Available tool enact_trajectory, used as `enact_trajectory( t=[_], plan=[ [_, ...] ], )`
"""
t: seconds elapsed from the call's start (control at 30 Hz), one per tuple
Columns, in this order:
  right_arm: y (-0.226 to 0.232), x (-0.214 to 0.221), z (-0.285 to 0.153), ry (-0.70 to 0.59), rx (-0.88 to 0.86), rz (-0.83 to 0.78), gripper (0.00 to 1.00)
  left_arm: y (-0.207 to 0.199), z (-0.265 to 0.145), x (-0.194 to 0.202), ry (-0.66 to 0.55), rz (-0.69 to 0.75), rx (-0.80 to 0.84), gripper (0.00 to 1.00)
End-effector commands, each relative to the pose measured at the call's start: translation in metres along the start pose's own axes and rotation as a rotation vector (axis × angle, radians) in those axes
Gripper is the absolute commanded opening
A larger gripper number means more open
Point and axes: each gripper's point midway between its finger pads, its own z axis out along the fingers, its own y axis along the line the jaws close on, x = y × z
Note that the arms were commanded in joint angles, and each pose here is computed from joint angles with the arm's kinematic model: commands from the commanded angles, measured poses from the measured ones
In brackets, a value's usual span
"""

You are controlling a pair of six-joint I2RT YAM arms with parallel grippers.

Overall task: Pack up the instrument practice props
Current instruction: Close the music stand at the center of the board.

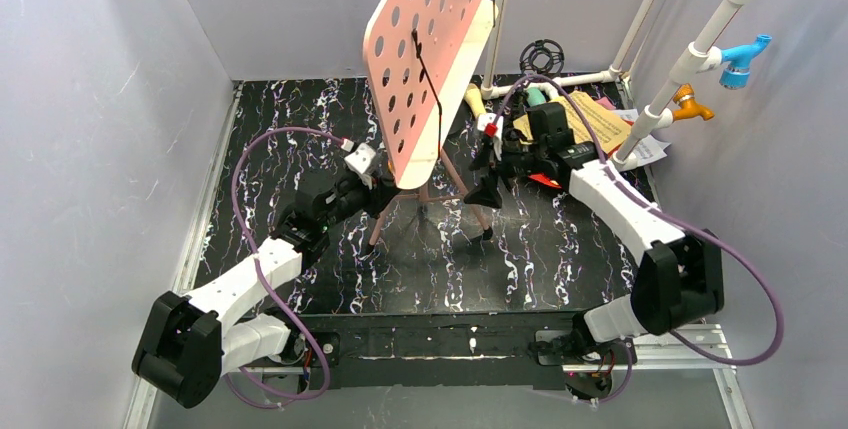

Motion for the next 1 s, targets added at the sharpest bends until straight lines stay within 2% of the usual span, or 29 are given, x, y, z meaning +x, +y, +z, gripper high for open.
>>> enact_trajectory(
  t=[0.0,0.13,0.2,0.3,0.37,0.4,0.47,0.53,0.7,0.83,0.97],
  plan=[
    [-0.021,-0.022,0.013,-0.026,0.028,0.006,0.92,-0.018,-0.003,-0.062,-0.203,0.012,0.052,0.00],
    [-0.014,-0.017,0.032,-0.015,-0.009,-0.010,0.84,-0.021,-0.002,-0.063,-0.202,0.001,0.060,0.00],
    [-0.012,-0.015,0.037,-0.019,-0.014,-0.017,0.73,-0.023,-0.001,-0.064,-0.203,-0.007,0.065,0.00],
    [-0.008,-0.017,0.039,-0.036,-0.047,-0.030,0.38,-0.026,-0.001,-0.067,-0.209,-0.026,0.070,0.00],
    [-0.006,-0.023,0.038,-0.050,-0.060,-0.047,0.07,-0.028,0.000,-0.071,-0.217,-0.040,0.070,0.00],
    [-0.005,-0.028,0.036,-0.060,-0.063,-0.059,0.01,-0.030,0.000,-0.074,-0.220,-0.047,0.075,0.00],
    [-0.002,-0.044,0.029,-0.088,-0.061,-0.101,0.01,-0.037,0.001,-0.084,-0.238,-0.060,0.093,0.00],
    [0.006,-0.080,0.014,-0.149,-0.064,-0.155,0.01,-0.059,0.004,-0.114,-0.284,-0.062,0.161,0.00],
    [0.011,-0.111,-0.008,-0.233,-0.077,-0.117,0.01,-0.081,0.012,-0.155,-0.365,-0.065,0.204,0.00],
    [0.011,-0.083,0.001,-0.222,-0.068,-0.070,0.01,-0.092,0.033,-0.142,-0.333,-0.091,0.235,0.00],
    [0.012,-0.075,0.005,-0.238,-0.062,-0.042,0.01,-0.103,0.048,-0.129,-0.310,-0.128,0.264,0.00]
  ],
)
